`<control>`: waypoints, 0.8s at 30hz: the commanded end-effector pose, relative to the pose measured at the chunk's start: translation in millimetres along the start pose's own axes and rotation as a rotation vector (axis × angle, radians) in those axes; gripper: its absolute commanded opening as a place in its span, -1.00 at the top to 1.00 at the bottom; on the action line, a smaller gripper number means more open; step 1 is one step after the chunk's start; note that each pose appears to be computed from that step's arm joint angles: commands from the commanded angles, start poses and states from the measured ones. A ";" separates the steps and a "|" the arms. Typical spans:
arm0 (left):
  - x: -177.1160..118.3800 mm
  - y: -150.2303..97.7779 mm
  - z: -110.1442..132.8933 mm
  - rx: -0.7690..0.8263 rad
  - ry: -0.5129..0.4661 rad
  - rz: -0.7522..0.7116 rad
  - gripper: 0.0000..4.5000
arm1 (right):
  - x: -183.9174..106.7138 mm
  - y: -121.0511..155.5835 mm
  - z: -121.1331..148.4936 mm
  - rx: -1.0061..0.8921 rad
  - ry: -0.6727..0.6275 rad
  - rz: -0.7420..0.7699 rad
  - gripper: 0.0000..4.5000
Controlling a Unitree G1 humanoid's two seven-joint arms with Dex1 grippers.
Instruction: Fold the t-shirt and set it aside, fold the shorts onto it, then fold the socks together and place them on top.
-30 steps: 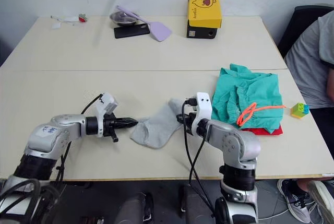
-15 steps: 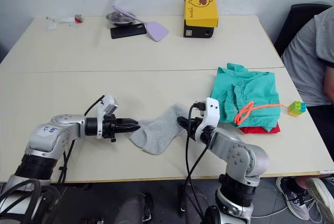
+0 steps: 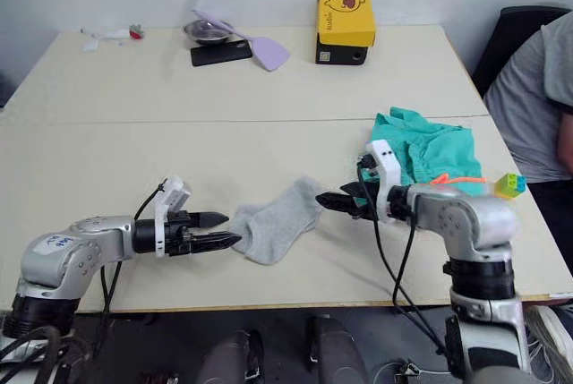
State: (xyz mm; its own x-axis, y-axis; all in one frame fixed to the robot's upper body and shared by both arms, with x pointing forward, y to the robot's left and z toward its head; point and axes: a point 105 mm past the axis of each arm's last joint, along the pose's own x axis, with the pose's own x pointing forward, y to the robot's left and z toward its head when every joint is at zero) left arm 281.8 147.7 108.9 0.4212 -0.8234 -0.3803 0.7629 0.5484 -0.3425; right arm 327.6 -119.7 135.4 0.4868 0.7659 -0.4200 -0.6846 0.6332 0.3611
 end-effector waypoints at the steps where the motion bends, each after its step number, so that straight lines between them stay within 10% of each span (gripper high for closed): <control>1: 4.3 -2.5 -3.3 -0.007 -0.001 0.036 -0.98 | 9.3 -2.3 1.1 -0.029 0.040 0.032 -1.00; 8: 12.5 -4.2 -14.1 -0.019 0.028 0.081 -1.00 | 23.8 -8.3 4.7 -0.014 0.066 0.054 -0.59; 18: 28.4 -6.7 -13.9 0.043 0.062 0.075 0.44 | 18.5 1.7 1.1 -0.006 0.085 0.099 1.00; 24: 9.3 2.1 -6.5 0.082 0.071 0.072 0.98 | 7.8 6.9 -1.1 -0.001 0.071 0.055 1.00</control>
State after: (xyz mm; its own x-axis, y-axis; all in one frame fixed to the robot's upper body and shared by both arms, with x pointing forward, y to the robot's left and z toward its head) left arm 286.2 136.9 99.9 0.4624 -0.7631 -0.4515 0.7662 0.6002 -0.2296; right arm 327.9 -106.0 121.5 0.3800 0.7906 -0.4801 -0.7033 0.5841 0.4052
